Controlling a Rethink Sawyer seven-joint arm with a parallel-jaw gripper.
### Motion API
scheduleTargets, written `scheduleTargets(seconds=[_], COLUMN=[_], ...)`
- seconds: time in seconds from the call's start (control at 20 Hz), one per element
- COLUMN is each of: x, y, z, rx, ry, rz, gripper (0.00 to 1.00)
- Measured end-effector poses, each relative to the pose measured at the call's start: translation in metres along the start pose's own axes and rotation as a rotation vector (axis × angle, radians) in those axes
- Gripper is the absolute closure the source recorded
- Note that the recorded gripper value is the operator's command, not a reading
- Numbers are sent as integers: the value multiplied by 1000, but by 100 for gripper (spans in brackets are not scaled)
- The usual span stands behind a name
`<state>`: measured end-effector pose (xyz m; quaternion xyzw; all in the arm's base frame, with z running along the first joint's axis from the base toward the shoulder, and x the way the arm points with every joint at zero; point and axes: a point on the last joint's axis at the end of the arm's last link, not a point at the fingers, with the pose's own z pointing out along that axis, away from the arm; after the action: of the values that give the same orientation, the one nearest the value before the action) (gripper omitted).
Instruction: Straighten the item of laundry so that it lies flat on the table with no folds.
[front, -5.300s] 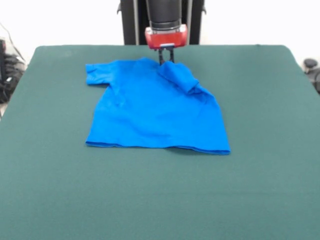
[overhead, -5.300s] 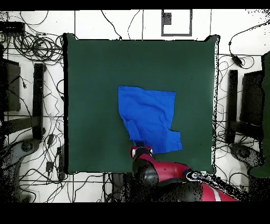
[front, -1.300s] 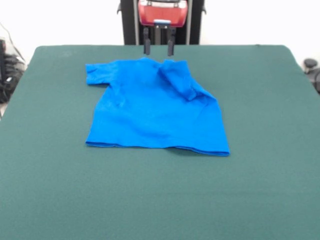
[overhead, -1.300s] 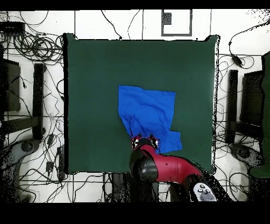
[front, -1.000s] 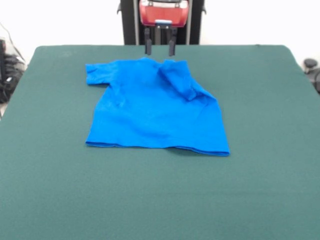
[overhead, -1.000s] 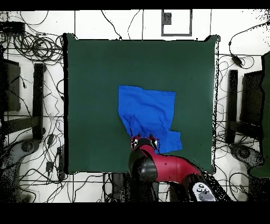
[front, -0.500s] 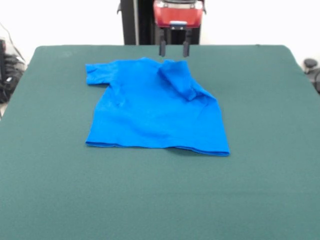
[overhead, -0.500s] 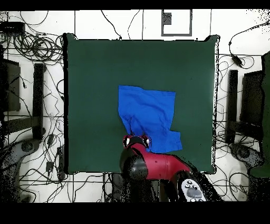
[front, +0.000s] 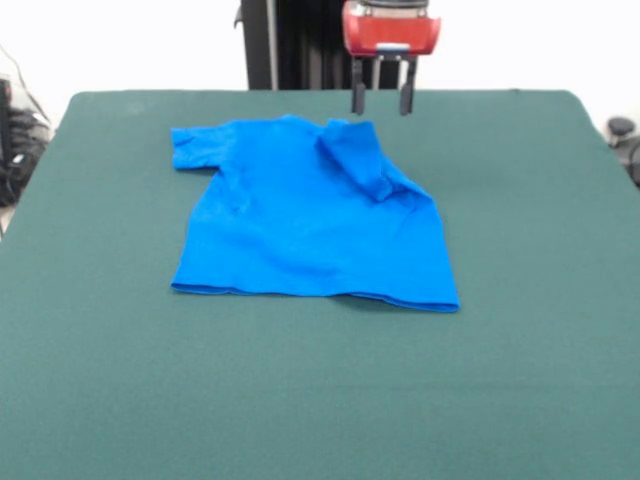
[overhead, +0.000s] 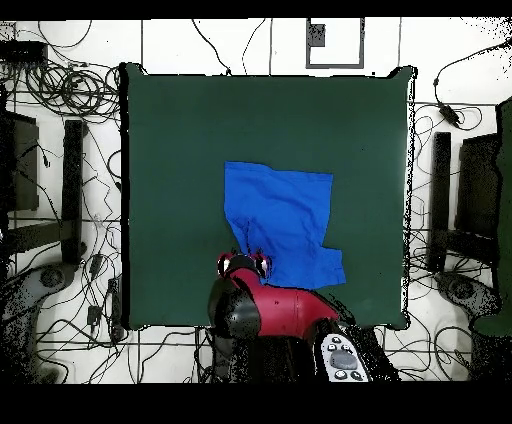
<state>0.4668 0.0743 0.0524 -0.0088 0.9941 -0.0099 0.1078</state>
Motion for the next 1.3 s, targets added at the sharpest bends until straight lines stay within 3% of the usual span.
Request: scheduleTargets(seconds=[1.3], x=[22], y=[4], z=[21], rx=[-8], ry=[71], rz=[20], gripper=[0])
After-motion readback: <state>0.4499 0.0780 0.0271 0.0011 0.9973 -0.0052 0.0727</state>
